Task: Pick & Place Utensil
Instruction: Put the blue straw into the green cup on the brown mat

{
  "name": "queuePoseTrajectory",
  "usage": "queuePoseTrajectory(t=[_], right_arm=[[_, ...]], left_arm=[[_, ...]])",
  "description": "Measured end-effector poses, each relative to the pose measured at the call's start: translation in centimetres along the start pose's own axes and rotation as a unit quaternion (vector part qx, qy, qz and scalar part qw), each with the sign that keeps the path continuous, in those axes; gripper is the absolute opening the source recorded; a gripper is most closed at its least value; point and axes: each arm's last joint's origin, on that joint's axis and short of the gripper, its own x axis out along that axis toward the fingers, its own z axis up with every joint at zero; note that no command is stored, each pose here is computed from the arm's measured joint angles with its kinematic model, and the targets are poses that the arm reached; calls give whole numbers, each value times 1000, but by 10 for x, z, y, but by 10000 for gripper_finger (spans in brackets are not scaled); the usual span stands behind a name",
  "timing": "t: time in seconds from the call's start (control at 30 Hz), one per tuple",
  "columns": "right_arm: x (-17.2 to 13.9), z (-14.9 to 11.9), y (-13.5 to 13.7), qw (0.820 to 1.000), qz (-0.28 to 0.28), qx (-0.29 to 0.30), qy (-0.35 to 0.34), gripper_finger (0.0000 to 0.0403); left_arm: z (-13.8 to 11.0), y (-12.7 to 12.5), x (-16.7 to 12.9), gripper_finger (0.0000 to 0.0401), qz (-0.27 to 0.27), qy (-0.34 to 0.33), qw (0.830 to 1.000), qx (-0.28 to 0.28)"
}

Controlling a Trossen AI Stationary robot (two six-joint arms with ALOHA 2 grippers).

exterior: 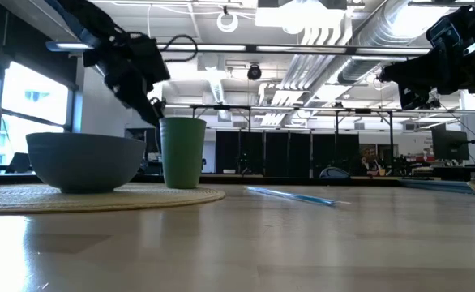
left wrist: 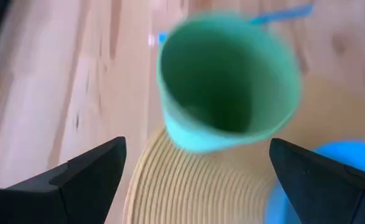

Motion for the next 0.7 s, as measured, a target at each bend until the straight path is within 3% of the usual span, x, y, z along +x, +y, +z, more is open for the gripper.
queuePoseTrajectory(t=[0.37, 0.6, 0.7], right_arm=[[0, 0, 0, 1000, 0, 0, 0, 0], [0, 0, 0, 1000, 0, 0, 0, 0], [0, 0, 0, 1000, 0, 0, 0, 0]], left_arm=[[18, -22, -44, 389, 20, -97, 989, -109], [25, -50, -63, 389, -112, -164, 977, -77], [27, -66, -67, 389, -126, -172, 975, -69]])
